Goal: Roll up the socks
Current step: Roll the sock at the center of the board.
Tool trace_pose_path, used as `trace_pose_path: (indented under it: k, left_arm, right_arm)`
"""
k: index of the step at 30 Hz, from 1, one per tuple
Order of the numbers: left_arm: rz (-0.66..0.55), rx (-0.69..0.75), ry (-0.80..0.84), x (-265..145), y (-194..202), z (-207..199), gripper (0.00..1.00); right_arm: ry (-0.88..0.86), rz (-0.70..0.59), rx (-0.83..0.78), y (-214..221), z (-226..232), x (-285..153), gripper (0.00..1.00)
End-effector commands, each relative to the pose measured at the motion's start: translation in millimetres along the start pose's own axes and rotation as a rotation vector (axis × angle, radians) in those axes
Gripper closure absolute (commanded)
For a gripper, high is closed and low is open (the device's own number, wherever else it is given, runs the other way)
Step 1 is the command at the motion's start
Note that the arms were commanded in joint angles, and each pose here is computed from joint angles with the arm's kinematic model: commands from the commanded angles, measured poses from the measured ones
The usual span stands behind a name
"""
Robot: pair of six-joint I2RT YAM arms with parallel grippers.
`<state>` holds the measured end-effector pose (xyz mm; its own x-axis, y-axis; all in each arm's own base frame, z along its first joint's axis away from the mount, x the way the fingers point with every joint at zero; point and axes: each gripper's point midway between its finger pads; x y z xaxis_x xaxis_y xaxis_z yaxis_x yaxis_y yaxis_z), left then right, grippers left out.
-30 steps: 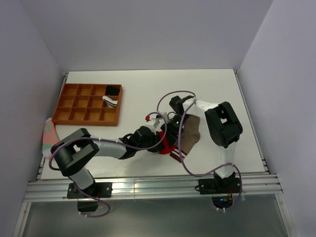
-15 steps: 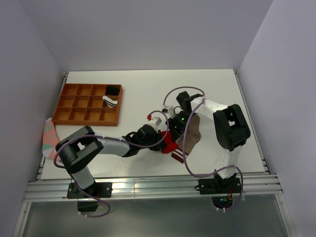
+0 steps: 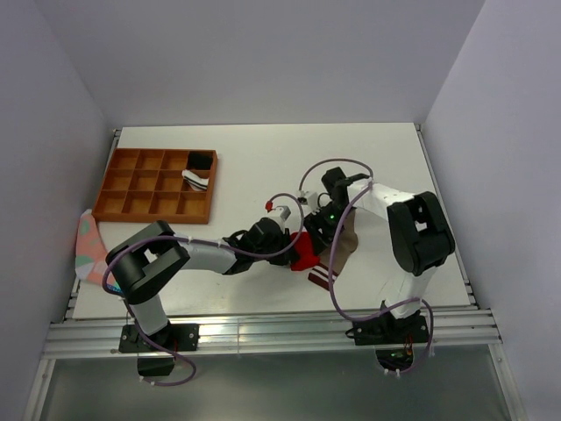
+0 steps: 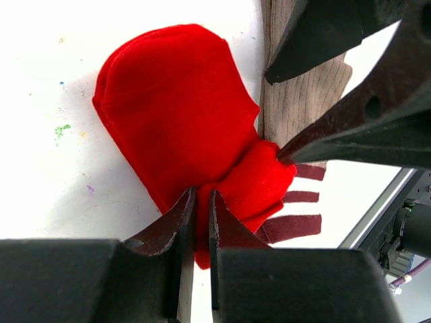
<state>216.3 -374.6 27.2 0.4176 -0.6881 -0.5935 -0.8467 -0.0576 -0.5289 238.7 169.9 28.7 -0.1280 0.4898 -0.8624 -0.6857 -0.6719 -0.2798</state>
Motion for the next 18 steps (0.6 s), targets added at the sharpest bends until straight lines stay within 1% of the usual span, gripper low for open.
trace_pose_path:
  k: [1, 12, 16, 18]
  left_arm:
    - [0.153, 0.017, -0.196, -5, 46, 55, 1.0]
    - [0.152, 0.02, -0.197, -8, 44, 53, 1.0]
    - [0.156, 0.02, -0.199, -6, 42, 51, 1.0]
    - [0.165, 0.016, -0.21, -7, 43, 52, 1.0]
  right_arm:
    - [0.098, -0.005, 0.034, 10, -18, -9, 0.36]
    - [0.168, 0.058, 0.14, 53, -62, -16, 0.38]
    - [0.207, 0.039, 0.132, 51, -74, -22, 0.38]
    - [0.211, -0.006, 0.097, 40, -72, -30, 0.38]
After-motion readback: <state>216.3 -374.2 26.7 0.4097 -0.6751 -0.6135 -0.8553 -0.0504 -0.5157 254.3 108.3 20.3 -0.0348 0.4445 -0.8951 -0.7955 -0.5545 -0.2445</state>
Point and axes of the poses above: each gripper's point midway between its finger pads, its own x axis out along the fingers, its own z axis along the line the jaws close on, y = z × x, and after that the axes turned 2 degrees about -x, right-handed
